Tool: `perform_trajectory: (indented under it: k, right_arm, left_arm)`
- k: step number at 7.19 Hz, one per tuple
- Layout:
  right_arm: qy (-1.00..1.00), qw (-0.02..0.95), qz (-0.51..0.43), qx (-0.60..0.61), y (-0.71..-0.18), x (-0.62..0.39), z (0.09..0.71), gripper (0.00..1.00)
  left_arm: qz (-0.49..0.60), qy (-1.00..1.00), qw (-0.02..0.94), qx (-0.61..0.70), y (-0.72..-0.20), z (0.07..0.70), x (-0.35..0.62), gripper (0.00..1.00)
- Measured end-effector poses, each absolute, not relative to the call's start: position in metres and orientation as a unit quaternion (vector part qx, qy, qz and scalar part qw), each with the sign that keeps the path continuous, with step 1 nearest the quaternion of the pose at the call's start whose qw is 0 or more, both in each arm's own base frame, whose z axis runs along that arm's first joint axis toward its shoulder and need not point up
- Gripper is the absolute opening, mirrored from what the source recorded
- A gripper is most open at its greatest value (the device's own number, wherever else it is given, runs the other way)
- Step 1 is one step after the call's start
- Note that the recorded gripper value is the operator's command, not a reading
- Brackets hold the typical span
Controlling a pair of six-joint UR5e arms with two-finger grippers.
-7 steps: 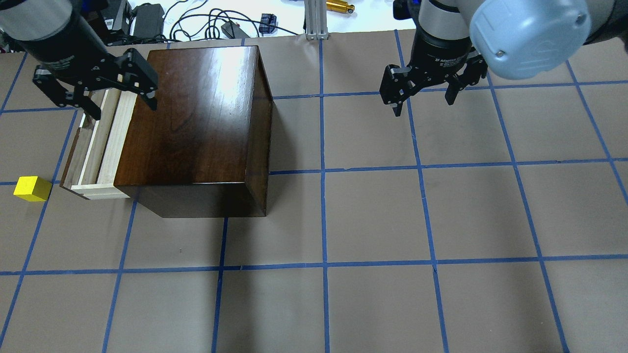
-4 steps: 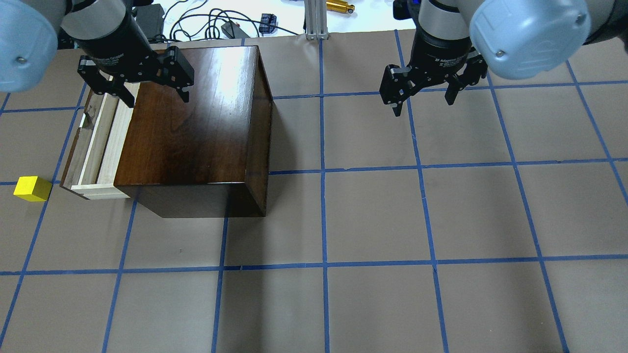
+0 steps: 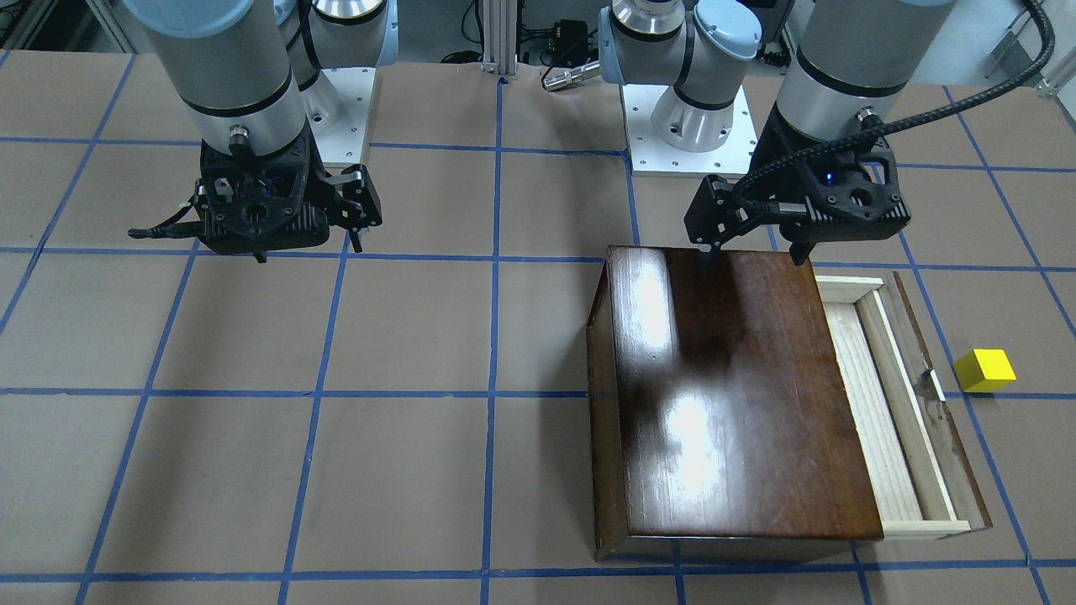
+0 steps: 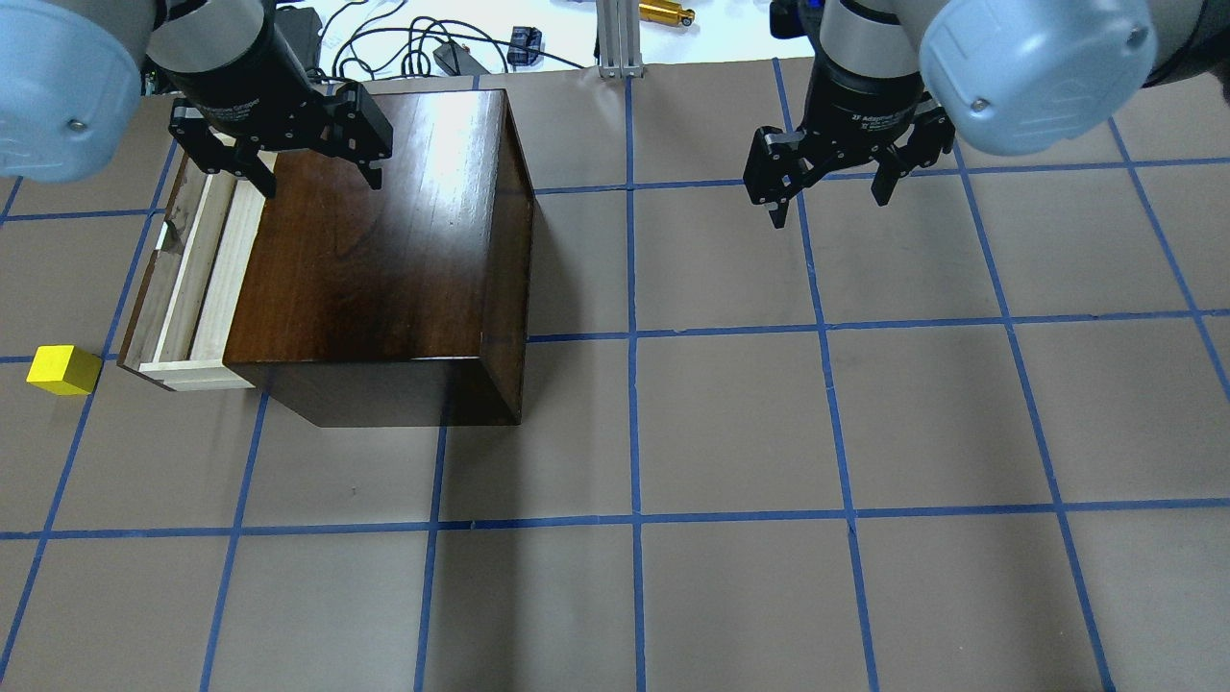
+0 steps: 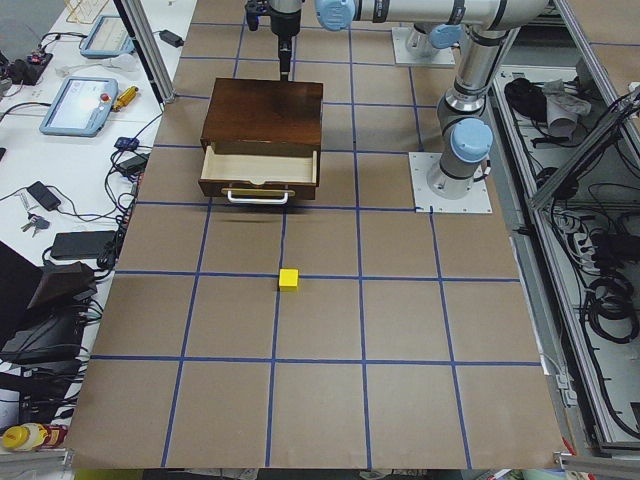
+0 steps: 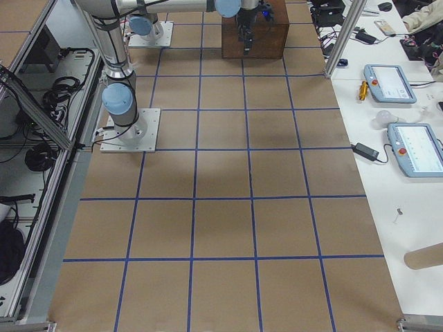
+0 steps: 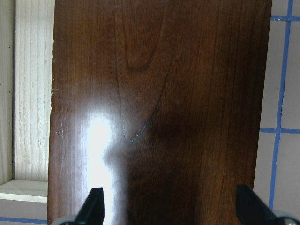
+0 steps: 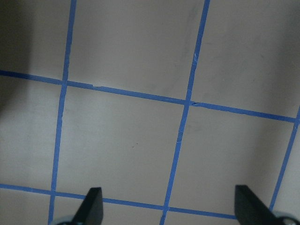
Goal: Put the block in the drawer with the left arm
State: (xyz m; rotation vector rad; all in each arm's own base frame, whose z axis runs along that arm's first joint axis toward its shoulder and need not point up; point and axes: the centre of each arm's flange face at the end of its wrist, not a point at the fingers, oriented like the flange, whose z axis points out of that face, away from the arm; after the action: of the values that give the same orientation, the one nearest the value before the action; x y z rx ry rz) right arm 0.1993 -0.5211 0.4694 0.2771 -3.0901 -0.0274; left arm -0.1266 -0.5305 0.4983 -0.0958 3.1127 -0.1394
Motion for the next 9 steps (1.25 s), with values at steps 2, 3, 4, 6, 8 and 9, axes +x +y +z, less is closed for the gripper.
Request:
perform_trajectory:
  k: [2, 3, 4, 6, 8, 9]
  right_arm:
    - [-0.996, 0.020, -0.009, 0.089, -0.521, 0.199, 0.469, 1.00]
    - [-0.996, 0.020, -0.009, 0.089, -0.521, 0.199, 0.469, 1.00]
    - [-0.996, 0.020, -0.009, 0.089, -0.521, 0.199, 0.469, 1.00]
    - [-0.996, 0.020, -0.009, 0.090, -0.521, 0.199, 0.469, 1.00]
    - [-0.996, 0.020, -0.009, 0.089, -0.521, 0.199, 0.469, 1.00]
    - [-0.996, 0.020, -0.009, 0.089, -0.521, 0.199, 0.469, 1.00]
  left_arm:
    - [-0.046, 0.998, 0.012, -0.028, -0.529, 0.501, -0.125, 1.00]
    - [-0.047, 0.999, 0.013, -0.019, -0.530, 0.504, -0.116, 1.00]
    - [-0.047, 0.999, 0.014, -0.009, -0.531, 0.507, -0.098, 1.00]
    - [-0.038, 0.999, 0.018, 0.022, -0.529, 0.514, -0.037, 1.00]
    - [-0.022, 0.998, 0.021, 0.061, -0.523, 0.515, 0.030, 1.00]
    - [-0.015, 0.996, 0.020, 0.085, -0.519, 0.515, 0.058, 1.00]
